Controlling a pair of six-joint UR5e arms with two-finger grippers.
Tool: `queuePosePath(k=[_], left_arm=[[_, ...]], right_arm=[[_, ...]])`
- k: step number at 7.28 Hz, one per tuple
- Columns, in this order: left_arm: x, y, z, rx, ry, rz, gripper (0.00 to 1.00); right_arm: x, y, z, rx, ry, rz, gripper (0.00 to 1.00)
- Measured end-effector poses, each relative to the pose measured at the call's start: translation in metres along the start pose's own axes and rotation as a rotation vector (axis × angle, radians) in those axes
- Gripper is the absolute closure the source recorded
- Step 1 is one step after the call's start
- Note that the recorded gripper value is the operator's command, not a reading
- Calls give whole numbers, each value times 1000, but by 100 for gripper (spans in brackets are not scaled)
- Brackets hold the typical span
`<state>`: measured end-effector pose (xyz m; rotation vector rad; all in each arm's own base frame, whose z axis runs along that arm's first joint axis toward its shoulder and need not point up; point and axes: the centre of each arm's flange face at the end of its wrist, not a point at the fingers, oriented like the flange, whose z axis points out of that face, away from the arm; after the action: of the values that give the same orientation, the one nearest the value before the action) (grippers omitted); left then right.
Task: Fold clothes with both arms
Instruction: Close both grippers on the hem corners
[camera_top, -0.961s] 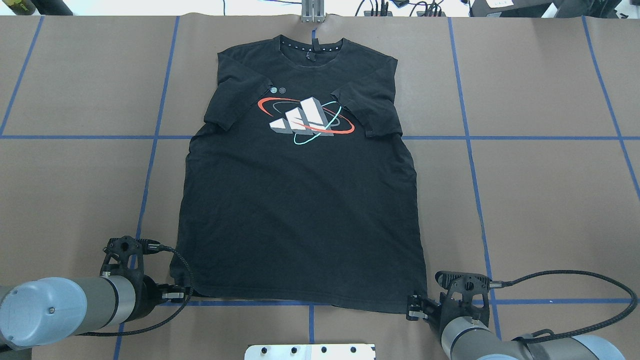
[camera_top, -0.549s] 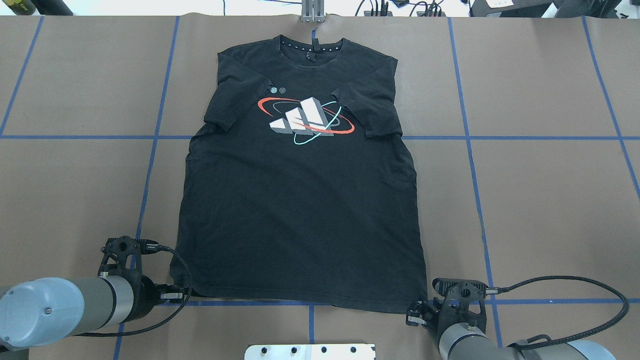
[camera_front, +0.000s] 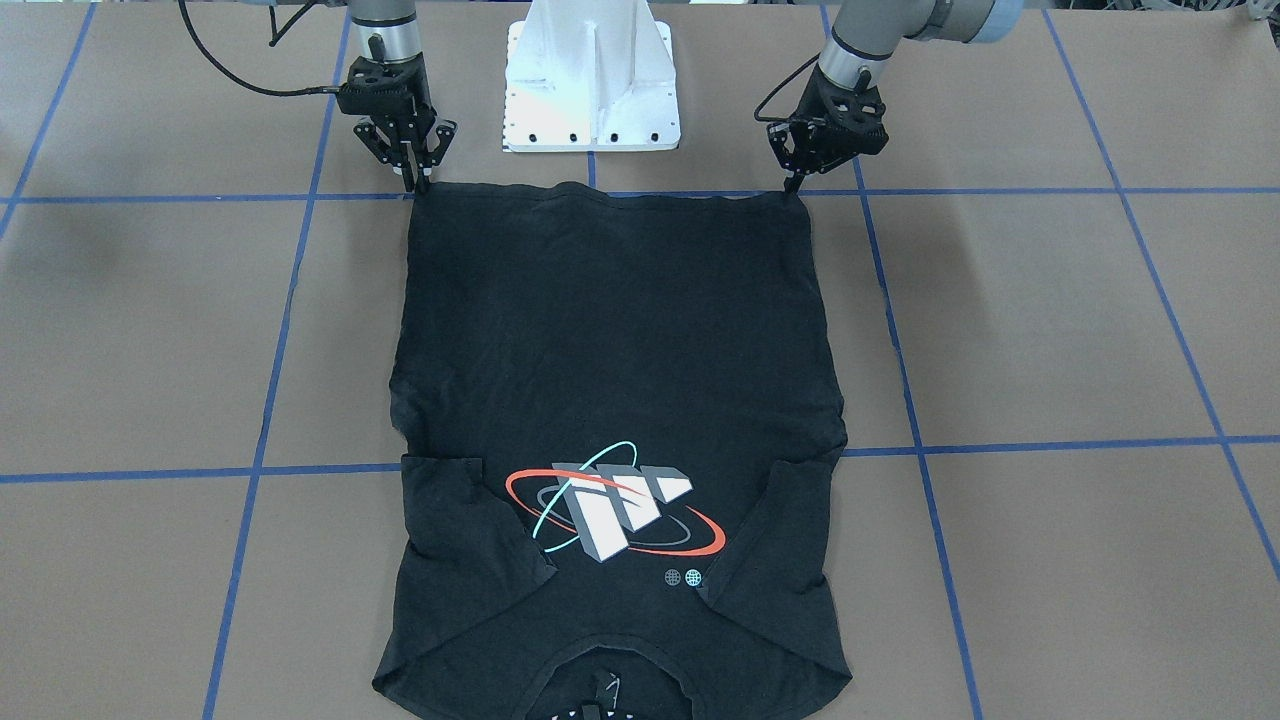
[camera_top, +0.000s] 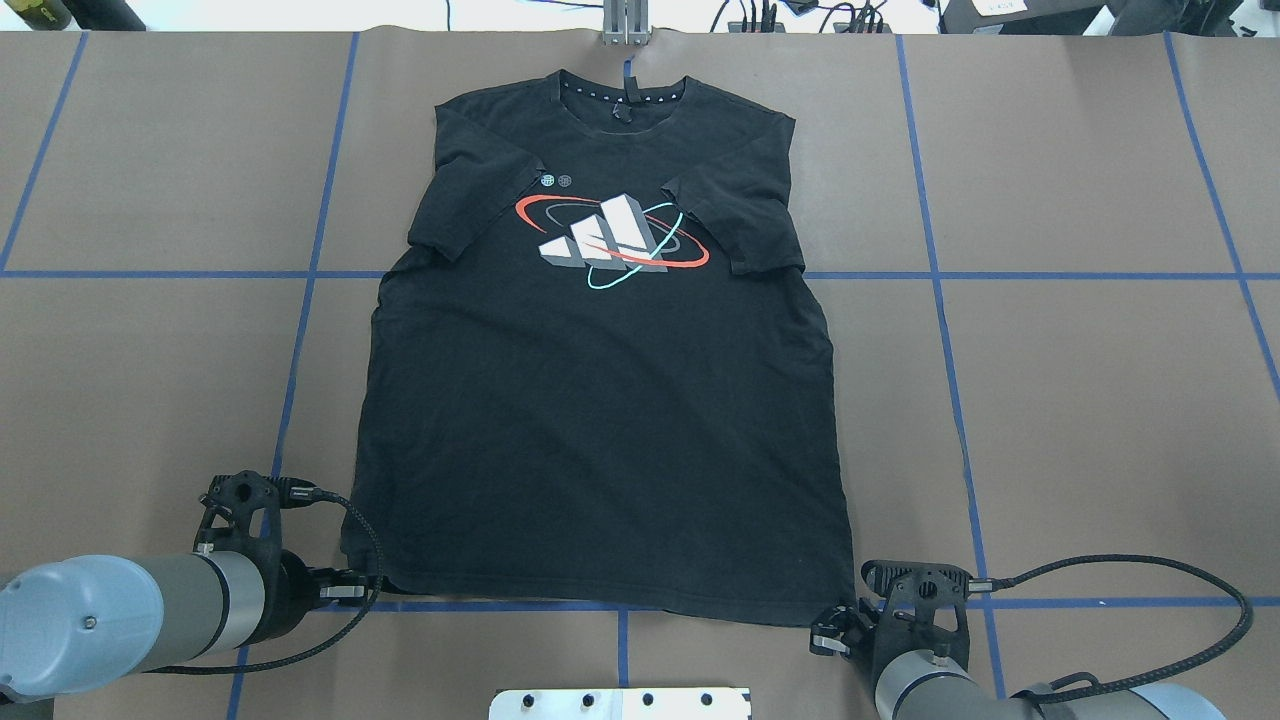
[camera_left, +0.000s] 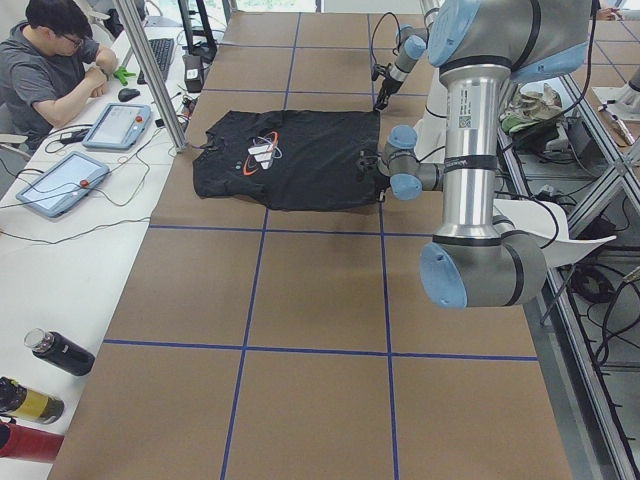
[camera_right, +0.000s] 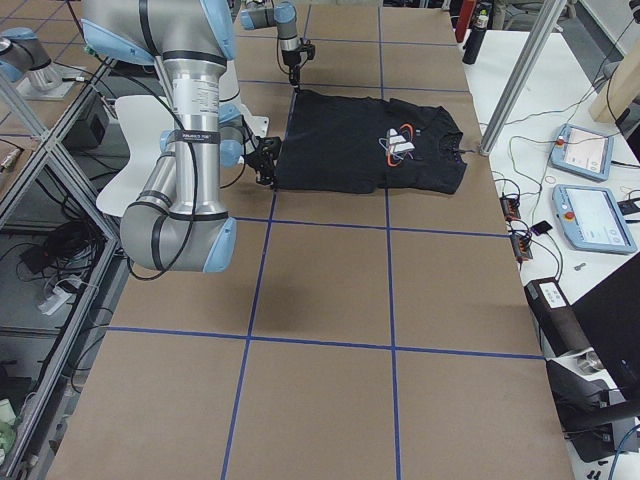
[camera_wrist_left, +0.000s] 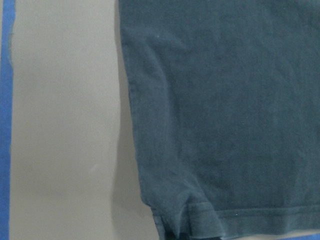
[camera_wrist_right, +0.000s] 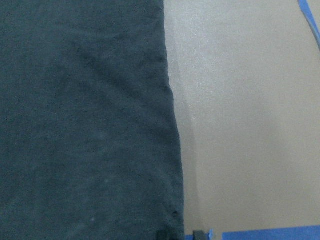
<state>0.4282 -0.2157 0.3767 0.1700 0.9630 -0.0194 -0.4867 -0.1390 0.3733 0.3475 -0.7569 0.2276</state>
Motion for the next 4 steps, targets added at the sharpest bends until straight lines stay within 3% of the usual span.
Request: queuePosePath(k=[4], left_arm=[[0, 0, -2, 0, 2, 0, 100]], right_arm=[[-1, 1, 1, -1, 0, -1, 75]])
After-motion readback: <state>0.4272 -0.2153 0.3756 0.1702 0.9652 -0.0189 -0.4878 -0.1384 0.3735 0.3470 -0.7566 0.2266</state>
